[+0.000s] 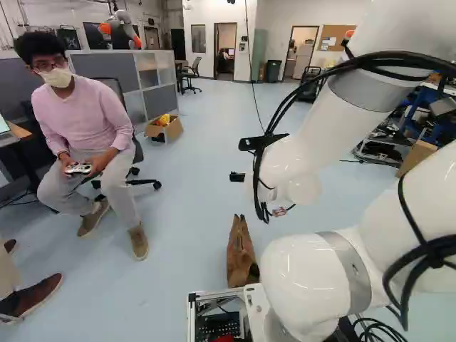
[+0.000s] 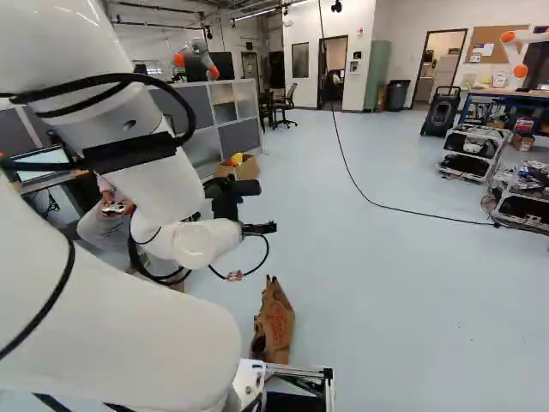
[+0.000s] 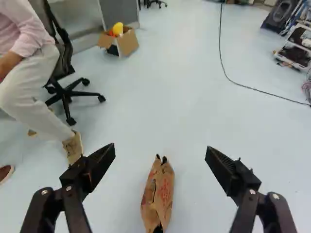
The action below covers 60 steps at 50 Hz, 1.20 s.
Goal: Pick up the grocery bag from the ground
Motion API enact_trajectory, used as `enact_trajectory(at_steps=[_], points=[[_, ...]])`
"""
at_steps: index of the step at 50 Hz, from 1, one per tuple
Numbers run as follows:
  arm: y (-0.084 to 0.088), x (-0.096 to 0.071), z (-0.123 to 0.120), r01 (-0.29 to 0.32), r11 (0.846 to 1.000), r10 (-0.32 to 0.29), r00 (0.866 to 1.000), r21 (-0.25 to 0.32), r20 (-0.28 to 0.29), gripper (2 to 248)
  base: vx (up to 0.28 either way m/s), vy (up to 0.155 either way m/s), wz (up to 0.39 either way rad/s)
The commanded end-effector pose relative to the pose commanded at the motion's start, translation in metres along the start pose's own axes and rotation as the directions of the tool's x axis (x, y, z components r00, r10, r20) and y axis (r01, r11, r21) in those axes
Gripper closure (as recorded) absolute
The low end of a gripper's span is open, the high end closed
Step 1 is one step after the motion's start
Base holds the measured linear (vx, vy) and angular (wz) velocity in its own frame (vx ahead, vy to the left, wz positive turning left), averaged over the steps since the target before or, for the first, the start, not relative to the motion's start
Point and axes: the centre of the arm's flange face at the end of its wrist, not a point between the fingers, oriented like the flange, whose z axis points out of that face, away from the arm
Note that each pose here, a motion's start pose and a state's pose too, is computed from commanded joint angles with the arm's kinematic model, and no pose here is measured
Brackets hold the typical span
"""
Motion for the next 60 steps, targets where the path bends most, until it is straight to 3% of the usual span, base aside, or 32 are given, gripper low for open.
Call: enact_trajectory(at_steps=[14, 28, 60], points=[[0.0, -0.008, 0.014, 0.004, 1.0, -0.004, 0.997, 0.009, 0.08, 3, 0.0, 0.0, 0.0], [0.0, -0.019, 0.038, -0.002, 1.0, -0.001, 0.985, 0.016, 0.172, 3, 0.0, 0.0, 0.0], [0.001, -0.049, 0.101, -0.016, 0.999, 0.004, 0.934, 0.029, 0.358, 3, 0.0, 0.0, 0.0]])
